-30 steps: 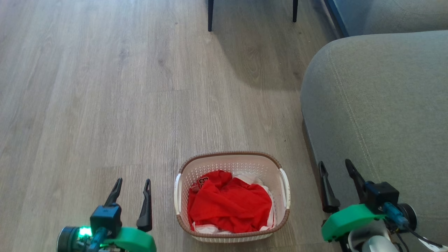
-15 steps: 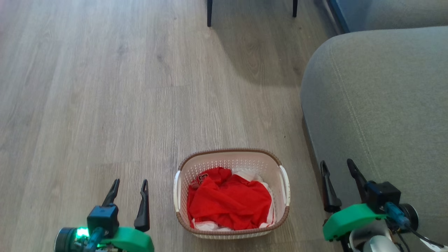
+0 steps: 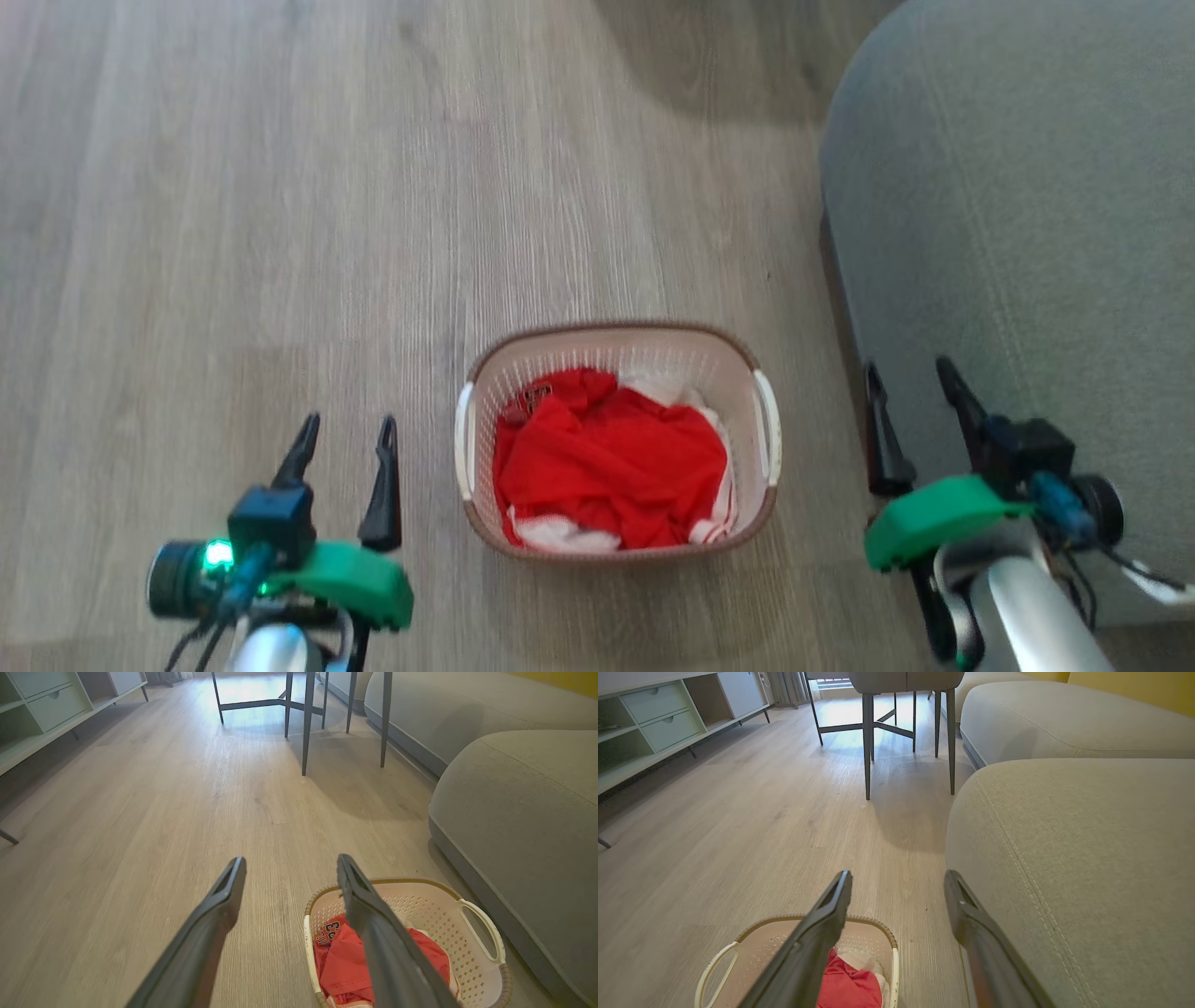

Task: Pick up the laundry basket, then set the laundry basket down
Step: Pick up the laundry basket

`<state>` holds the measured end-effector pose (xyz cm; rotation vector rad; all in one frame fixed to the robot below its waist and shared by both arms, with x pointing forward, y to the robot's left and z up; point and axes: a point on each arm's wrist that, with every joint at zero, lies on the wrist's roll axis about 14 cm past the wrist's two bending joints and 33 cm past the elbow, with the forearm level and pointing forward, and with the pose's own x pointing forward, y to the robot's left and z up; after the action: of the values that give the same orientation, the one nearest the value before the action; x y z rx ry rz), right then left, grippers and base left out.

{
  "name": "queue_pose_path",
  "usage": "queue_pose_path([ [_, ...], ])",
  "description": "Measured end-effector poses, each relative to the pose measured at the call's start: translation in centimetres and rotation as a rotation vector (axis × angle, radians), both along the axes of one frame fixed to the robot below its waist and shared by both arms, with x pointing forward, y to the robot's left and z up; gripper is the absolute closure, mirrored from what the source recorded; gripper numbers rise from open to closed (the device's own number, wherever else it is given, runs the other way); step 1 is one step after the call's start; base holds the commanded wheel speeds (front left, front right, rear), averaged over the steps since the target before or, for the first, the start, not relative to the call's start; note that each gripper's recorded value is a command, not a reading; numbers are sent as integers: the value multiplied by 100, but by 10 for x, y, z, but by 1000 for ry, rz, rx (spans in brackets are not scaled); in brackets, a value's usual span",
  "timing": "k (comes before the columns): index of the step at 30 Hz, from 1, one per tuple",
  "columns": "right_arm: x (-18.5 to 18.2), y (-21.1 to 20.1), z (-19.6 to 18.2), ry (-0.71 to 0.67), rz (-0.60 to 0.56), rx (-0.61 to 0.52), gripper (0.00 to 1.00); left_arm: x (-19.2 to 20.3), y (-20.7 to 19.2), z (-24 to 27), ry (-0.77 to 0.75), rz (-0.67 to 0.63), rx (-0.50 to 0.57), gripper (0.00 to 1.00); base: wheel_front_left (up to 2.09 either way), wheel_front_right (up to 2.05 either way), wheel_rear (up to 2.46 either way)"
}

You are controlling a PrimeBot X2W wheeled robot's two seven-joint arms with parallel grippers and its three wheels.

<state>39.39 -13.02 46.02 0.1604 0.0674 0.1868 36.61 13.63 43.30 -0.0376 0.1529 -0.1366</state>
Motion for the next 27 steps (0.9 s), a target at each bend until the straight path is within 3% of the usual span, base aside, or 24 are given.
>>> queue_pose_path([
  [6,29,3,-23,54,15,-13,0,26,-6,-26,67,-17,-11,0,0,0,0],
  [13,61,7,-78,185,31,-23,0,54,-16,-76,190,-44,-25,0,0,0,0],
  [27,87,14,-178,408,60,-33,0,82,-29,-167,400,-73,-42,0,0,0,0],
])
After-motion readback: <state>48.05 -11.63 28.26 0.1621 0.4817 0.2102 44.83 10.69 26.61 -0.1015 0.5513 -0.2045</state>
